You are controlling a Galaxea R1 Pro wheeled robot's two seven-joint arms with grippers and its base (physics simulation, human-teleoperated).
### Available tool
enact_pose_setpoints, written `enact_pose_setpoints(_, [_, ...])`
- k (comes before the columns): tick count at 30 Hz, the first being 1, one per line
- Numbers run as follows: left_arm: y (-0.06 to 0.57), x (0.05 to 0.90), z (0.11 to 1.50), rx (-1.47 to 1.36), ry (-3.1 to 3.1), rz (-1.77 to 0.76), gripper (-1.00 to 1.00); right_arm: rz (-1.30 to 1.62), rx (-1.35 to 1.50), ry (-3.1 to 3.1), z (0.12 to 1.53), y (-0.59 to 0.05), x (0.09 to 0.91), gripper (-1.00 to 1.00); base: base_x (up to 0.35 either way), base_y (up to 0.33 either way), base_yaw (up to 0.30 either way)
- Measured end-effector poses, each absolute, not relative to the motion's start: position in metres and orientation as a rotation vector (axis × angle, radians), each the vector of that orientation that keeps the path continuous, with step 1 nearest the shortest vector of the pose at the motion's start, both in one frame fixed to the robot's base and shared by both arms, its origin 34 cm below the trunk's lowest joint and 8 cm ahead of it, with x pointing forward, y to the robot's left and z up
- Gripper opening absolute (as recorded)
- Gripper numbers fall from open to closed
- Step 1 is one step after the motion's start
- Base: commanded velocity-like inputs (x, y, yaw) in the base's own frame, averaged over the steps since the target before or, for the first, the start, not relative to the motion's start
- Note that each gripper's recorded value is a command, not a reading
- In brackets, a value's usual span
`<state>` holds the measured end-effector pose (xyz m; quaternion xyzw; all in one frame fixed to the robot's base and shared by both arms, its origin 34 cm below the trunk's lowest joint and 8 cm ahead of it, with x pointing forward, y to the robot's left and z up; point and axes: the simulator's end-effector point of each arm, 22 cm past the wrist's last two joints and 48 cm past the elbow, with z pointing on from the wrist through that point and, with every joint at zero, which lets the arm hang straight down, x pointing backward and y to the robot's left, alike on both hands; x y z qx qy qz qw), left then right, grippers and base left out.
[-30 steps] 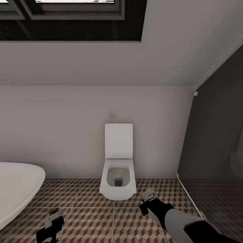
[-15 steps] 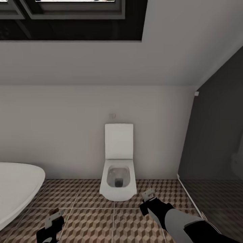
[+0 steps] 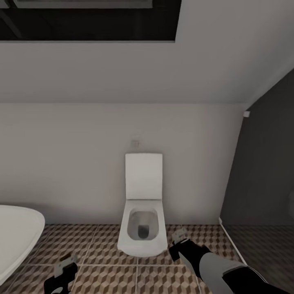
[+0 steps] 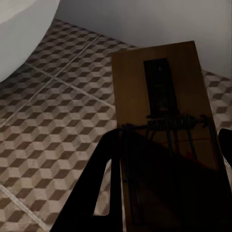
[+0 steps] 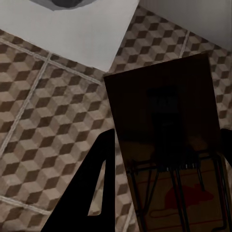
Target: Take the four mousetraps from the cabinet in the bathroom and place them on the bathroom floor. Make sure all four end up on the same floor surface, and ensure that at least two of them are either under or directly next to the same bathroom sink.
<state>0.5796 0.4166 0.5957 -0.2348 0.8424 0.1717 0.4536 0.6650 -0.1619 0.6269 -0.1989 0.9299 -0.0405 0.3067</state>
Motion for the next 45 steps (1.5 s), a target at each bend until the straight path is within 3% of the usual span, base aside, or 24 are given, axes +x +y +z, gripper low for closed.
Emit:
enact_pose_setpoints(9, [0.4172, 0.5800, 0.5961, -0.583, 2.076, 0.424, -1.00, -0.105, -0.525, 2.455, 0.6273, -0.1613, 0.6661, -1.00, 0.175, 0.000, 0.000])
enact_pose_setpoints(45, [0.4198, 0.5796, 0.5966, -0.588, 2.072, 0.427, -1.00, -0.099, -0.524, 2.435, 0.6297, -0.1596, 0.6694, -1.00, 0.003, 0.000, 0.000])
